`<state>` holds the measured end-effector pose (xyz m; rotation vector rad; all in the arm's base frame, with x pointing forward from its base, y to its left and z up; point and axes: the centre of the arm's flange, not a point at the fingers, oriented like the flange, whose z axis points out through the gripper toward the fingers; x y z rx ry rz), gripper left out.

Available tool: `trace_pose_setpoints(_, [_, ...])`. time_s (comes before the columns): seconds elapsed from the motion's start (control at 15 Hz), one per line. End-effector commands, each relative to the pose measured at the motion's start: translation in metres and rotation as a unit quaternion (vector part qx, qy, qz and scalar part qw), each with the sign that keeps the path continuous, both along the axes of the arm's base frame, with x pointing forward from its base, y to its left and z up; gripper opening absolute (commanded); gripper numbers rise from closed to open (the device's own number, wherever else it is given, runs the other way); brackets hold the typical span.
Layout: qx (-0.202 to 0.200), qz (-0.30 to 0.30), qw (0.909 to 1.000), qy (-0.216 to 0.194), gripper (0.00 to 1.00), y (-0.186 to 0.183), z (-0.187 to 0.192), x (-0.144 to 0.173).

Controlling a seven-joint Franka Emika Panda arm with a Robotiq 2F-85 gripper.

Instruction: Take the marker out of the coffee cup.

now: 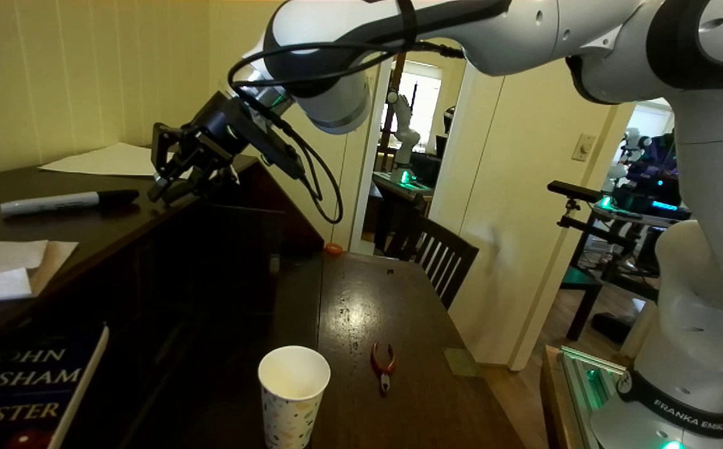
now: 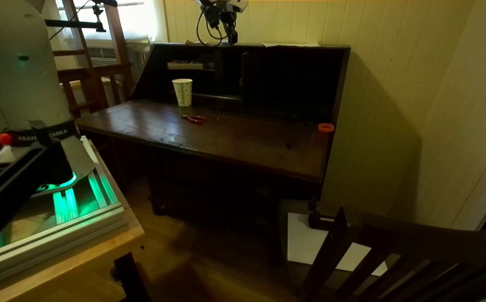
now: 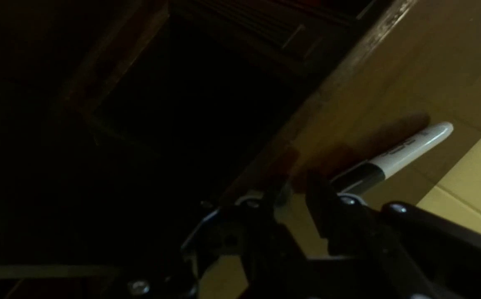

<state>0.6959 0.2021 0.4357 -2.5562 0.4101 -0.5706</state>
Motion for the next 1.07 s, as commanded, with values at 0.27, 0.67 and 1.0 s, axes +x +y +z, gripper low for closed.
trace_pose_setpoints(0.27, [-0.165,0.089,0.9820,-0.025,0.75,0.029,0.103,-0.049])
trace_pose_setpoints(0.67, [-0.291,0.157,0.9420,0.054,1.00,0.040,0.227,-0.144])
trace_pose_setpoints(1.0, [-0.320,0.161,0.9281,0.102,1.00,0.033,0.233,-0.199])
